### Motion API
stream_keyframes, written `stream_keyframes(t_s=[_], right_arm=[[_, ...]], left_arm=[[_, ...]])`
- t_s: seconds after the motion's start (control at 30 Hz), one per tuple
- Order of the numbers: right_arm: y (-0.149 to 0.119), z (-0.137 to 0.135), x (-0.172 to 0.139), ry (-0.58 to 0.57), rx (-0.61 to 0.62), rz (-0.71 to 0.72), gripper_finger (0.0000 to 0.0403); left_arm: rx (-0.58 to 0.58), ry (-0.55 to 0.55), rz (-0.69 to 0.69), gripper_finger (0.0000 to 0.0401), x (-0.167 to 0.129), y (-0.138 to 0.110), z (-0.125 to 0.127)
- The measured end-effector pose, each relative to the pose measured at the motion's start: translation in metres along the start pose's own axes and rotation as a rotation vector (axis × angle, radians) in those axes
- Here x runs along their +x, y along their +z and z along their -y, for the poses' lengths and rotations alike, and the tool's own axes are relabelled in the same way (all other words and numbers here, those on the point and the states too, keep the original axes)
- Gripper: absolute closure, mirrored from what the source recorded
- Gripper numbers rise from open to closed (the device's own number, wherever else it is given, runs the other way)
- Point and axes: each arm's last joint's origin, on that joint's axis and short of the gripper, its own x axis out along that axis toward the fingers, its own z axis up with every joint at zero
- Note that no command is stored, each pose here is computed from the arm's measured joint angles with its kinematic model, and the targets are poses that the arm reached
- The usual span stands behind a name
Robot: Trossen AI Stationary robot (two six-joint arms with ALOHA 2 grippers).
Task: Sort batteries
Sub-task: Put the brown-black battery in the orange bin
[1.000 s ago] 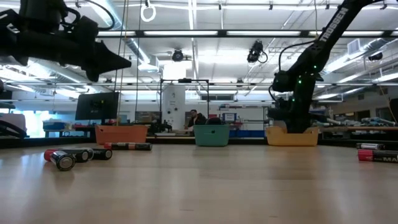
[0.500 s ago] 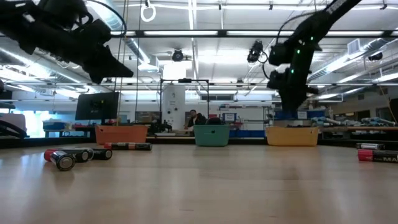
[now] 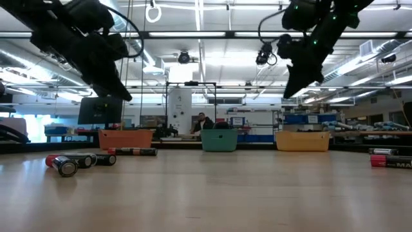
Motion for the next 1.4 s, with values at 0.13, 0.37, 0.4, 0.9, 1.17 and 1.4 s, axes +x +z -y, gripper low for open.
stream_keyframes(t_s=[0.13,0.37,0.4,0.9,1.17,1.4], right_arm=[[-0.003,-0.02,0.001,0.073,-0.049,0.066,0.0384],[-0.004,-0.038,-0.001,0.1,-0.102,0.111,0.0392],[-0.005,-0.038,-0.001,0.098,-0.106,0.11,0.0394],[-0.008,-0.041,-0.002,0.094,-0.12,0.088,0.0388],[-0.008,-0.041,-0.002,0.092,-0.144,0.091,0.038],[-0.006,-0.042,-0.001,0.101,-0.137,0.119,0.0383]], left_arm=[[-0.021,-0.005,-0.048,0.0391,0.018,-0.001,-0.007],[0.006,-0.063,-0.105,0.0391,0.044,-0.002,-0.01],[0.017,-0.068,-0.117,0.0391,0.048,0.001,-0.008],[0.231,-0.18,-0.316,0.0332,0.086,0.046,0.008],[0.271,-0.169,-0.348,0.0284,0.082,0.048,0.008],[0.266,-0.171,-0.389,0.028,0.081,0.044,0.008]])
